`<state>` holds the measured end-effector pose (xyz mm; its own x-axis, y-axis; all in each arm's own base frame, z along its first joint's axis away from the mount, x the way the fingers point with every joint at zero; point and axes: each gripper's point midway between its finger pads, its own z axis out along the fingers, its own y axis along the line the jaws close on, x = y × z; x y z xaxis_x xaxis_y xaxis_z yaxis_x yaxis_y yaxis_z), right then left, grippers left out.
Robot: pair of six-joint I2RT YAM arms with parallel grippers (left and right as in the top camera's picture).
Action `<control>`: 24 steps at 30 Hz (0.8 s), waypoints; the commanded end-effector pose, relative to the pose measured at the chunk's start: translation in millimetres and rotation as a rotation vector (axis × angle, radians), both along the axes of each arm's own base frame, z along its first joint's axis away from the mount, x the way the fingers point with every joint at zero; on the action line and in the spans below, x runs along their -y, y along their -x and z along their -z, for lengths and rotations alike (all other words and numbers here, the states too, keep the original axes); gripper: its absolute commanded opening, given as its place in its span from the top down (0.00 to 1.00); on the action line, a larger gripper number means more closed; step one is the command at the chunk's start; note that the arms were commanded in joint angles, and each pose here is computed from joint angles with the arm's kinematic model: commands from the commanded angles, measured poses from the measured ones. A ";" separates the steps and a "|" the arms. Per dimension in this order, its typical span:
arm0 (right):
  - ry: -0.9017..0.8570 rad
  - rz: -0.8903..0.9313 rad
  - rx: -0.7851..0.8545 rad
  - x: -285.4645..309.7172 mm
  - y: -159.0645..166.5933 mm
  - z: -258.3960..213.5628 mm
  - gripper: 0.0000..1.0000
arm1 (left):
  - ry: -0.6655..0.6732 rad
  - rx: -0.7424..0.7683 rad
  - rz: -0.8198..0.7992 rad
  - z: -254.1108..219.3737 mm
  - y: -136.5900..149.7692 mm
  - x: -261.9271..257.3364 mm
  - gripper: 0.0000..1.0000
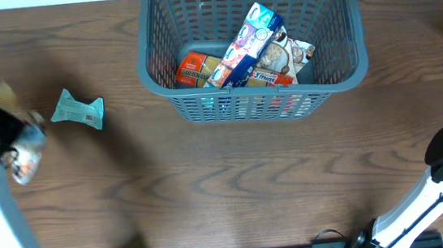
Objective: Pack container
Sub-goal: 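Lift the Pantree bag and carry it into the basket with the left gripper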
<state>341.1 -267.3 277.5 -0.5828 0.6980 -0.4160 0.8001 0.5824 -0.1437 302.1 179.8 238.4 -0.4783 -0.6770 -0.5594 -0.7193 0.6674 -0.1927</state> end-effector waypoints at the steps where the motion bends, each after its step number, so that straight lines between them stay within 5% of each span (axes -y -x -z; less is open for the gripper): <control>1: 0.006 0.019 0.012 1.2 4.2 -4.8 0.01 | -0.110 0.208 0.054 -85.5 0.6 25.6 0.94; 11: 0.006 0.019 0.012 1.2 4.2 -4.8 0.01 | -0.148 0.661 0.475 -230.3 -62.6 174.0 0.94; 24: 0.006 0.020 0.012 1.2 4.2 -4.8 0.01 | 0.007 0.629 0.824 -169.2 -168.3 358.5 0.94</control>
